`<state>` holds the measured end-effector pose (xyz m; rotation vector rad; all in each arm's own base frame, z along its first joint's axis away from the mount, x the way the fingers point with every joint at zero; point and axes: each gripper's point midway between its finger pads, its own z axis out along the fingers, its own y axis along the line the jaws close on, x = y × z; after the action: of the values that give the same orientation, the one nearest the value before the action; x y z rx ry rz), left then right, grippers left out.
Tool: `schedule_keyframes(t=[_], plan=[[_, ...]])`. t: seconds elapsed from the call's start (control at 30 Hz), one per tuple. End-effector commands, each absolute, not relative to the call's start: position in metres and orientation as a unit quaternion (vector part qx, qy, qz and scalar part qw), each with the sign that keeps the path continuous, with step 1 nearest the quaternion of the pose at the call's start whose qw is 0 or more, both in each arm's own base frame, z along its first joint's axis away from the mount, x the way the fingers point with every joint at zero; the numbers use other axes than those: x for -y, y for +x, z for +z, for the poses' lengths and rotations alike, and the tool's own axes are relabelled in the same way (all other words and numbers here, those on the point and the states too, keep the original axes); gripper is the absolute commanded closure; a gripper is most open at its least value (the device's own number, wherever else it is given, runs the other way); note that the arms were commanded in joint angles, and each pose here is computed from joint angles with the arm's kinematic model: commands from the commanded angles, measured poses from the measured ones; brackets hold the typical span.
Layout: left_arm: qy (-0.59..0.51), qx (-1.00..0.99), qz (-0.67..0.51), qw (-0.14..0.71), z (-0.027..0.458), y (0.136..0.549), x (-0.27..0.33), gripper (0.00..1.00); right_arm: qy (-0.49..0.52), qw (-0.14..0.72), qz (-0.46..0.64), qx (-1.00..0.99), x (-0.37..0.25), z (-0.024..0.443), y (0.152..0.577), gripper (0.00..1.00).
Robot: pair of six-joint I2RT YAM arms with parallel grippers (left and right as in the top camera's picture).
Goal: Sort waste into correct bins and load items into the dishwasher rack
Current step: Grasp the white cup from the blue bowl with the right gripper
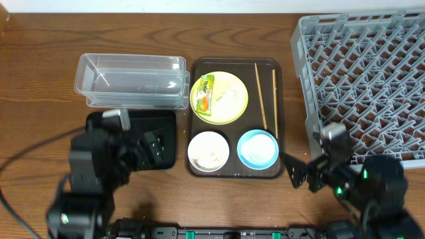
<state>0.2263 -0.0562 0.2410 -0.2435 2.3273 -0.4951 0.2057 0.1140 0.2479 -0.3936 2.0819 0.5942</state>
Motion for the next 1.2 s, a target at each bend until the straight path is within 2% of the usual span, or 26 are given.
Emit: schedule_keyframes(t=[0.0,0.23,0.4,0.5,0.67,0.83,0.97,1.1,1.17], plan=[[-0.076,-0.917,-0.198,0.338,0.263,0.235,0.064,0.06,-0.15,0.426,0.227,-0.863,-0.112,0.266,0.225,0.01],[-0.02,-0.906,-0.345,0.243,0.267,0.234,0.121,0.06,-0.136,0.34,0.272,-0.89,-0.13,0.26,0.237,0.01],[0.017,-0.921,-0.338,0.191,0.246,0.234,0.146,0.07,-0.001,0.316,0.218,-0.923,-0.101,0.241,0.252,0.01],[0.045,-0.946,-0.268,0.175,0.219,0.235,0.157,0.08,0.054,0.311,0.19,-0.93,-0.087,0.235,0.253,0.01],[0.116,-0.96,-0.185,0.175,0.183,0.243,0.198,0.2,0.079,0.299,0.192,-0.932,-0.084,0.232,0.249,0.01],[0.171,-0.954,-0.183,0.162,0.149,0.244,0.254,0.31,0.098,0.278,0.192,-0.936,-0.083,0.226,0.242,0.01],[0.191,-0.956,-0.175,0.141,0.113,0.243,0.287,0.42,0.098,0.272,0.19,-0.938,-0.083,0.224,0.239,0.01],[0.179,-0.964,-0.154,0.118,0.082,0.245,0.293,0.46,0.098,0.263,0.189,-0.941,-0.083,0.222,0.235,0.01],[0.174,-0.965,-0.162,0.108,0.076,0.244,0.298,0.52,0.099,0.26,0.188,-0.942,-0.082,0.221,0.234,0.01]])
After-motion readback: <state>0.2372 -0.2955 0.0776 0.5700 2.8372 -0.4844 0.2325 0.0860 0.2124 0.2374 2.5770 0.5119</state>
